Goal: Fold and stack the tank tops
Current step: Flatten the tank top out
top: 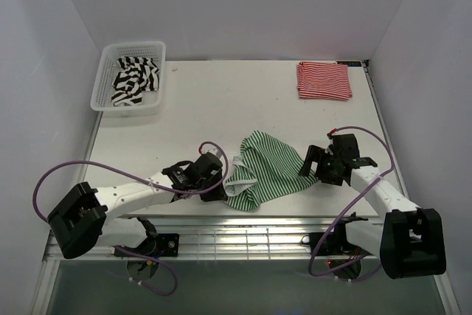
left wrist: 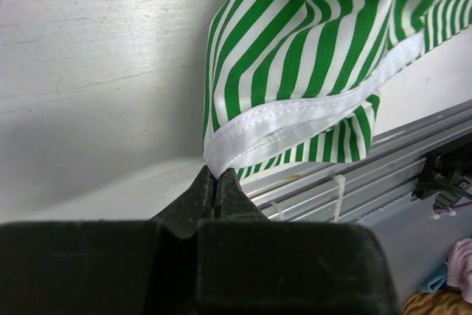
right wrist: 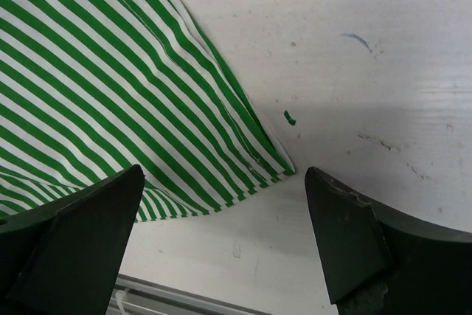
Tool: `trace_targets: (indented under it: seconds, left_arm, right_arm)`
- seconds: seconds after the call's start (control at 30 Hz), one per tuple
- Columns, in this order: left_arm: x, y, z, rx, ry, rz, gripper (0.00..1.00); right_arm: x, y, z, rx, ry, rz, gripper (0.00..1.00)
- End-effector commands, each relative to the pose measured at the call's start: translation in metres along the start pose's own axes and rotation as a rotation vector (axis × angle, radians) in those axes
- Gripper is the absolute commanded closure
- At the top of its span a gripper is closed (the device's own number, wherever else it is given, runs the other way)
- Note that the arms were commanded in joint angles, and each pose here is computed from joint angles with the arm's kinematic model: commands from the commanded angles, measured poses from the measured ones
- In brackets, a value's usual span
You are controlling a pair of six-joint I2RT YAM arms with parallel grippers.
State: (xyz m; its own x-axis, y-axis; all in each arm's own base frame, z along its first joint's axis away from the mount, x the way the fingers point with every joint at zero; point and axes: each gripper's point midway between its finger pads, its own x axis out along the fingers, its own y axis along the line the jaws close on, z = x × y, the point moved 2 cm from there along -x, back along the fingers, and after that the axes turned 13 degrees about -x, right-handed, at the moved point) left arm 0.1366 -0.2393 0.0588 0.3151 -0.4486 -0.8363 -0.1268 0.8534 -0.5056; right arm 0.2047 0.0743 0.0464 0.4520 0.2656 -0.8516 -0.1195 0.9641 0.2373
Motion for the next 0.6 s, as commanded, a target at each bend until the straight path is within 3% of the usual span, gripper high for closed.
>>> trace_targets:
  seconds: [0.0,0.1,0.2,0.3,0.4,0.57]
  left_arm:
    - [-0.007,-0.006,0.005,-0.021,-0.035,-0.027,1.00]
    - [-0.007,-0.008,0.006,-0.018,-0.039,-0.032,1.00]
    - [-0.008,-0.012,0.007,-0.018,-0.041,-0.041,1.00]
    - [-0.009,-0.015,0.009,-0.022,-0.046,-0.052,1.00]
    - [-0.012,-0.021,0.011,-0.023,-0.056,-0.076,1.00]
    - [-0.032,-0.045,0.031,-0.015,-0.144,-0.146,1.00]
  right_arm:
    - [0.013,0.004,-0.018,0.021,0.058,0.054,0.05]
    - [0.017,0.005,-0.017,0.019,0.055,0.066,0.14]
    - [0.018,0.005,-0.017,0.022,0.060,0.067,0.35]
    - [0.019,0.000,-0.015,0.020,0.053,0.037,0.72]
    - [0.017,-0.002,-0.011,0.010,0.034,0.016,0.92]
    - [-0.006,0.012,0.031,-0.048,-0.095,0.066,0.92]
